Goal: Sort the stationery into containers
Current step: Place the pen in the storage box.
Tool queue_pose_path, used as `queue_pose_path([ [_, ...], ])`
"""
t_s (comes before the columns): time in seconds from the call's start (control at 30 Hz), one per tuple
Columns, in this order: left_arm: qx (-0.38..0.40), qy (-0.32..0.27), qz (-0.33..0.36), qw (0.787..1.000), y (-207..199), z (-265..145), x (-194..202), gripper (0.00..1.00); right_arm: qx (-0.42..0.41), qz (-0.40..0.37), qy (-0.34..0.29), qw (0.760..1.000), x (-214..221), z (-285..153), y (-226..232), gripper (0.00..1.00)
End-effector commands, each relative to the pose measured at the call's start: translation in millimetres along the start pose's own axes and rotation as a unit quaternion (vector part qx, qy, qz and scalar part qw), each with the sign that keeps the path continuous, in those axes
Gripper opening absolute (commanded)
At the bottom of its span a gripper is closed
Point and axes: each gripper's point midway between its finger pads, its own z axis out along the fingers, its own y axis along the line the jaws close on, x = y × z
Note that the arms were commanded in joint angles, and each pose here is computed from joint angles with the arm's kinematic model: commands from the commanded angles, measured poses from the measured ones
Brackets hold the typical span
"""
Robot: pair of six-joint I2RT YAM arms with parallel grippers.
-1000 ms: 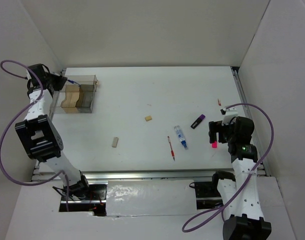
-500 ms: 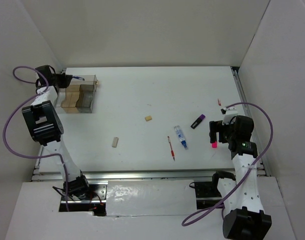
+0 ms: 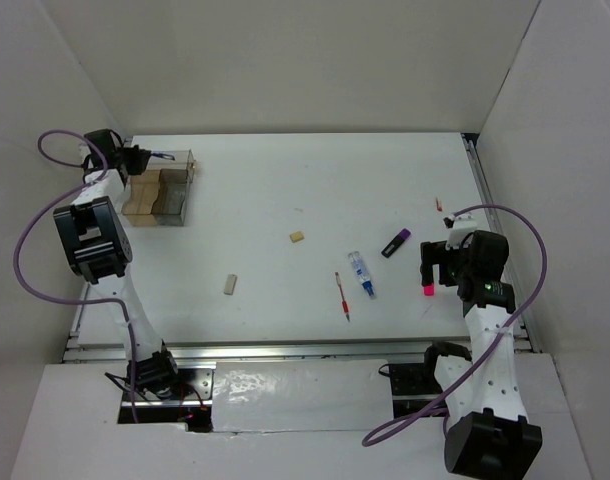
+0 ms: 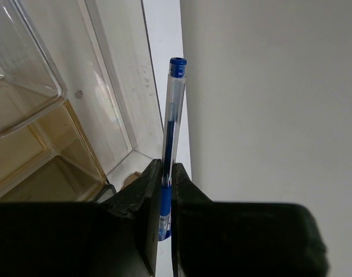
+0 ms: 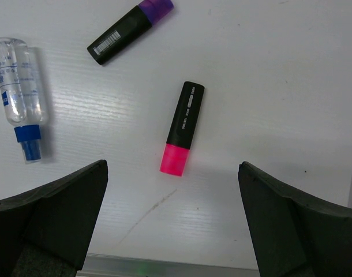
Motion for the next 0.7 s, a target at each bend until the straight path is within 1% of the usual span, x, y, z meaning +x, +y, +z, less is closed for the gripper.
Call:
queue_pose_path([
  [0.0, 0.007, -0.024, -0.005, 1.000, -8, 8, -12, 0.14, 0.010, -0.003, -0.010, 1.000, -6, 0, -5, 1.00],
  [0.27, 0.006, -0.027, -0.013, 1.000, -4, 16, -14, 0.14, 0.013, 0.001, -0.007, 1.000, -5, 0, -8, 1.00],
  [0.37, 0.000, -0.026, -0.018, 0.999, 1, 20, -14, 0.16, 0.013, 0.001, -0.006, 1.000, -5, 0, -8, 1.00],
  [0.4, -0.001, -0.028, -0.021, 0.999, 2, 21, -16, 0.17, 0.014, 0.003, -0.005, 1.000, -4, 0, -9, 1.00],
  [0.47, -0.004, -0.027, -0.029, 0.999, 6, 23, -16, 0.23, 0.015, 0.004, -0.004, 1.000, -4, 0, -9, 1.00],
  [0.67, -0.005, -0.025, -0.051, 0.998, 9, 25, -19, 0.28, 0.017, 0.005, -0.003, 1.000, -3, 1, -11, 1.00],
])
